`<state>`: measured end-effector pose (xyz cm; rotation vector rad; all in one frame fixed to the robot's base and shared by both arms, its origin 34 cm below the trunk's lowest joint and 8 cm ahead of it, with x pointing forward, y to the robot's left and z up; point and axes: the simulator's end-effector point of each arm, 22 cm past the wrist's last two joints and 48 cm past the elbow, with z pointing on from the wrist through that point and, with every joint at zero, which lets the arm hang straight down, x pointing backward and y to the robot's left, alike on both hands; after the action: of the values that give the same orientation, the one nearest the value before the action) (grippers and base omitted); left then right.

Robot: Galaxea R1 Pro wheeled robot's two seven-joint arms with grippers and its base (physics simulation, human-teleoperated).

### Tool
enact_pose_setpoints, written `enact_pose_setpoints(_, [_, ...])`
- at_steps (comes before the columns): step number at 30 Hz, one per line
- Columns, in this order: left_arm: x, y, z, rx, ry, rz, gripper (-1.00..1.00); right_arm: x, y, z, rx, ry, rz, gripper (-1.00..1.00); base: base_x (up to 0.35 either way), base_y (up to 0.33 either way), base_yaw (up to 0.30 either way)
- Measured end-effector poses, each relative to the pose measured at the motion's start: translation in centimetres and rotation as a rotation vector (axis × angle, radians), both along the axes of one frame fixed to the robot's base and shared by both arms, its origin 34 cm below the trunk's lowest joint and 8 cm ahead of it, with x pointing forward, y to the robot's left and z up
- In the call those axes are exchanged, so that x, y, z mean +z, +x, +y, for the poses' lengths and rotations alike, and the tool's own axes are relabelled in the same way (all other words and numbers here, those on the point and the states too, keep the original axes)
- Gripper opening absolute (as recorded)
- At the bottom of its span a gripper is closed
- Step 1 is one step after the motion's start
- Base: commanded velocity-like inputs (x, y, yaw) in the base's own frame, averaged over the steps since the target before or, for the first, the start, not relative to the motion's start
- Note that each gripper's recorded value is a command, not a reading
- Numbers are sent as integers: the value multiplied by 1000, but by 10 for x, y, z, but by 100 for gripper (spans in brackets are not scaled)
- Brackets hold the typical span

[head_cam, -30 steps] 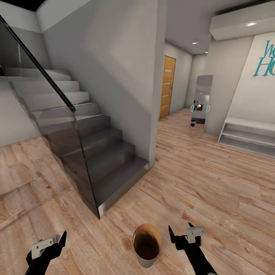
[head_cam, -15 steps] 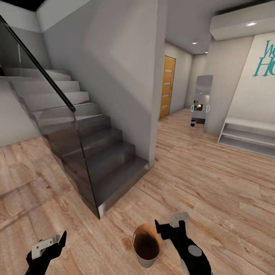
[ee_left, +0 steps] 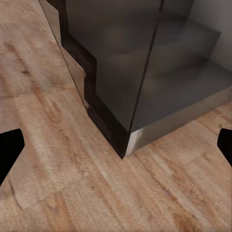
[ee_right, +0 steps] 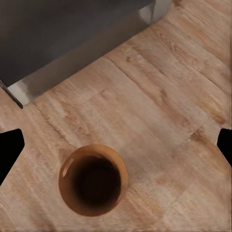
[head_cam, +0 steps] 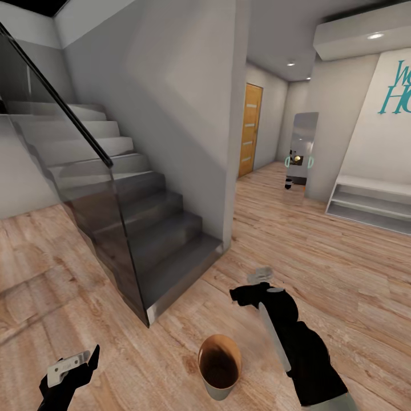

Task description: Put the three can of soda from the living room inside the tash can in the kitchen.

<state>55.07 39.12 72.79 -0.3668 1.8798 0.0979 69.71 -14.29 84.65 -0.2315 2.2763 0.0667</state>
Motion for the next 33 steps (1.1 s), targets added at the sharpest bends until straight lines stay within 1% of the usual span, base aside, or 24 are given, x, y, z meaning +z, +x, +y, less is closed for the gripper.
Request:
enact_pose_setpoints(1, [0,0,0,0,0,2,100,7,12,-2,-1,-19,26,100,0,0,0])
enact_pose_setpoints(3, [-1,0,0,-1,0,3,100,12,25,-4,-3,-37,52,100,0,0,0])
enact_pose_setpoints(4, [-1,0,-1,-2,0,3,100,12,39,-9,-9,-56,81,100,0,0,0])
enact_pose_setpoints(7, [-1,0,-1,-2,0,3,100,8,60,-23,-44,-59,134,100,0,0,0])
enact_pose_setpoints(9, [-1,0,-1,-2,0,3,100,-3,69,-37,-78,-48,193,100,0,0,0])
enact_pose_setpoints(12, [-1,0,-1,-2,-1,2,100,-27,73,-52,-118,-29,308,100,0,0,0])
enact_pose_setpoints(15, [-1,0,-1,-2,-1,2,100,-50,68,-60,-138,-25,428,100,0,0,0])
enact_pose_setpoints(18, [-1,0,-1,-2,-1,2,100,-58,64,-63,-145,-26,507,100,0,0,0])
enact_pose_setpoints(21, [-1,0,-1,-3,-1,2,100,-59,63,-64,-149,-27,539,100,0,0,0])
enact_pose_setpoints(29, [1,0,-1,-4,-1,-1,100,-61,61,-66,-153,-28,566,100,0,0,0])
enact_pose_setpoints(33, [1,0,-1,-4,-1,-2,100,-69,55,-67,-154,-34,593,100,0,0,0])
